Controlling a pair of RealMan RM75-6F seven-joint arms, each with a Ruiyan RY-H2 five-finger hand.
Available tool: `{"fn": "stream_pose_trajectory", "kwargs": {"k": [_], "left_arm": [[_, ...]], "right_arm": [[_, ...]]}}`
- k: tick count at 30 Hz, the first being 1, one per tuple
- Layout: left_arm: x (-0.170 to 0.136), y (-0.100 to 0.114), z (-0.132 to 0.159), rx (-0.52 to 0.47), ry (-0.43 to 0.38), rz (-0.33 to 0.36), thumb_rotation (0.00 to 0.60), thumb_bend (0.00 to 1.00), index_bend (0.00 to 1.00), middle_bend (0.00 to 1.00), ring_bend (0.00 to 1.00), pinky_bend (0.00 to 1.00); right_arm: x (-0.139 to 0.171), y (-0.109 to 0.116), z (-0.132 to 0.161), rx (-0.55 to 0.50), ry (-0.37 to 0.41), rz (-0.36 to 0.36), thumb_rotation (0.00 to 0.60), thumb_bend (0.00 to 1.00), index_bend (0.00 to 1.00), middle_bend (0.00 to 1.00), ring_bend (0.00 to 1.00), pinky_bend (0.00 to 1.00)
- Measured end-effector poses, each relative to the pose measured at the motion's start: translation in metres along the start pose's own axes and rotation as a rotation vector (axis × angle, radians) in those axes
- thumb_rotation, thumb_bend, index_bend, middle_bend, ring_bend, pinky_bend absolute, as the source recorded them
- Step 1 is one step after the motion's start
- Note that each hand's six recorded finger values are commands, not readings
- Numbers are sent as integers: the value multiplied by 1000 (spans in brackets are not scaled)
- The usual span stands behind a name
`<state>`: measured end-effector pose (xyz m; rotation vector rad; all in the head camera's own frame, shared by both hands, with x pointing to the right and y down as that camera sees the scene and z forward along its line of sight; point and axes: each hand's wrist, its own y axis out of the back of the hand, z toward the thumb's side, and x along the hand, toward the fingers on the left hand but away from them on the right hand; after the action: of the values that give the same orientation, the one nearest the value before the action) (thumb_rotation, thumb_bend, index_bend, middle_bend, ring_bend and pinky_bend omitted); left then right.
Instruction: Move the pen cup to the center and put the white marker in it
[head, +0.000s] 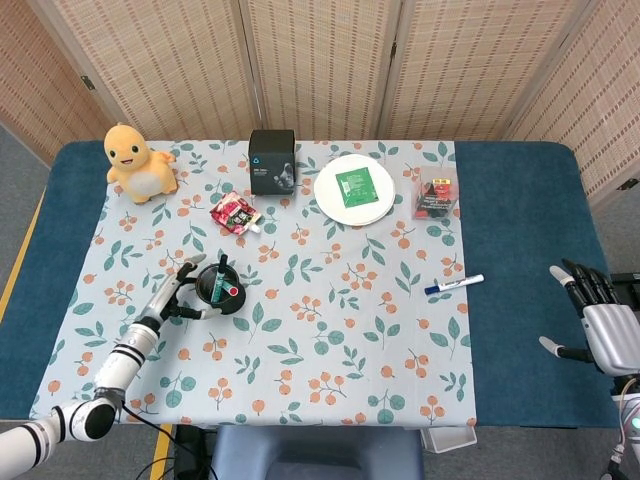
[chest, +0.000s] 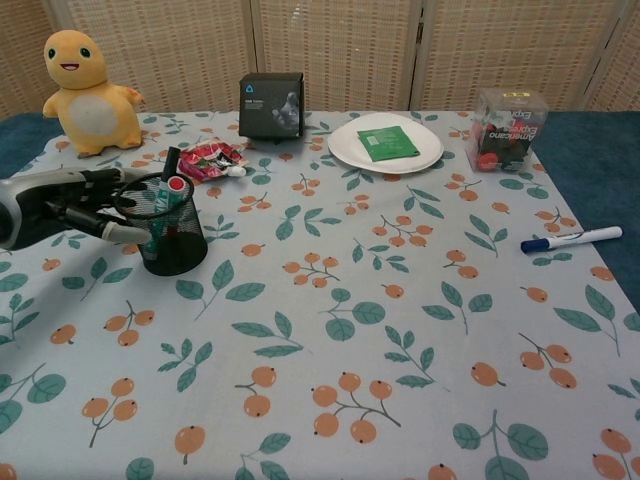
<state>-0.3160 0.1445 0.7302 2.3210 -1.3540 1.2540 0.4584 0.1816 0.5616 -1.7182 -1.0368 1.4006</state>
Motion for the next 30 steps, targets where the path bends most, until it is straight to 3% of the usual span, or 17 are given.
{"fn": "stream_pose_trajectory", "kwargs": {"k": [15, 21, 24, 30], "left_arm": [[8, -16, 14, -12, -26, -19, 600, 179, 0, 54, 17, 171], [13, -18, 13, -33, -37, -18, 600, 179, 4, 189, 120, 180], [15, -18, 13, -39, -49, -9, 600, 179, 40, 294, 210, 268], [15, -23, 15, -49, -68, -4, 600, 179, 65, 354, 264, 334]], "right_arm": [[5, 6, 0, -11, 8, -23, 600, 101, 80, 0, 0, 0], [4, 5, -1, -6, 2, -23, 600, 101, 80, 0, 0, 0], [4, 5, -1, -4, 0, -22, 600, 101, 80, 0, 0, 0], [5, 5, 1, -4, 5, -22, 600, 101, 80, 0, 0, 0]]}}
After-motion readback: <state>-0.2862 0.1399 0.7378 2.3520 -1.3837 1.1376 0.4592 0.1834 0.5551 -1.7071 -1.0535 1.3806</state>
